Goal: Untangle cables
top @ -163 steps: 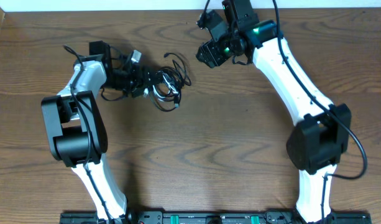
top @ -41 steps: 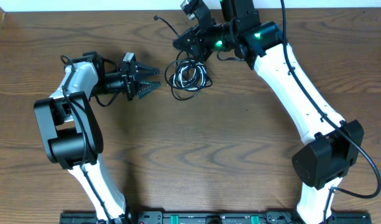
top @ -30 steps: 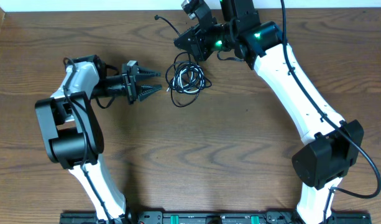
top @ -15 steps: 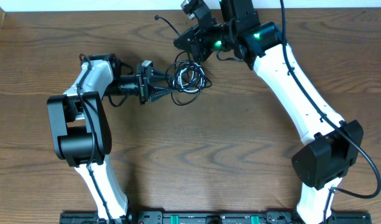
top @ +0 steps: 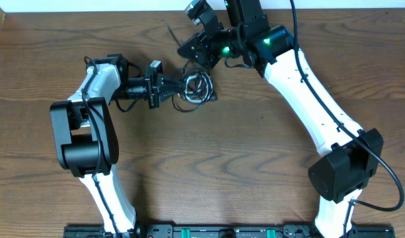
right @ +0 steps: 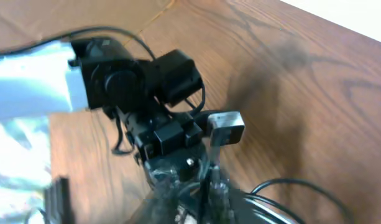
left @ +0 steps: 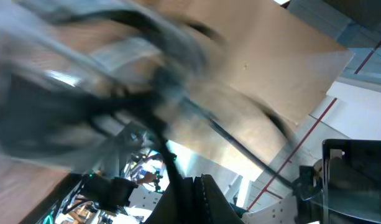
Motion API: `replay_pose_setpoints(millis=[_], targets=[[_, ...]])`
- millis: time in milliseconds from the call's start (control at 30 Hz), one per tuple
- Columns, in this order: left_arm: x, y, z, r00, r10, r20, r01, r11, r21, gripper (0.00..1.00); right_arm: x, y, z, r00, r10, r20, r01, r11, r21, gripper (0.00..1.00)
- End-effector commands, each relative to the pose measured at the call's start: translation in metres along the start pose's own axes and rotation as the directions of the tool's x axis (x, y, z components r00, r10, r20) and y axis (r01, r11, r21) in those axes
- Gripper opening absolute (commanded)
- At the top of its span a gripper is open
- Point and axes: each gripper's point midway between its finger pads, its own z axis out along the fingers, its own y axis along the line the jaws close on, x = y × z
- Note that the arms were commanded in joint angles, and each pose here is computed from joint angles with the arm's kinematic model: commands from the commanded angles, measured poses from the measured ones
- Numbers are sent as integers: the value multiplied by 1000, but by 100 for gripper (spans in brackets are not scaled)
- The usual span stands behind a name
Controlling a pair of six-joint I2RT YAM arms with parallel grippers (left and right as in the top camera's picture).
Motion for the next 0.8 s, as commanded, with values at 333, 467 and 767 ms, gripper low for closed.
replay_pose_setpoints(millis=[333, 467, 767], targets=[[-15, 31, -15, 991, 44, 127, 1, 943, -333, 7, 22, -30, -6, 995, 72, -71, -63, 991, 117, 62], [-10, 3, -24, 970, 181, 162, -103, 910, -401, 7, 35, -34, -10, 991, 58, -122, -42, 990, 135, 64], [19, -68, -42, 852, 456, 258, -288, 819, -497, 7, 52, -33, -17, 981, 0, -192, 19, 995, 94, 67]])
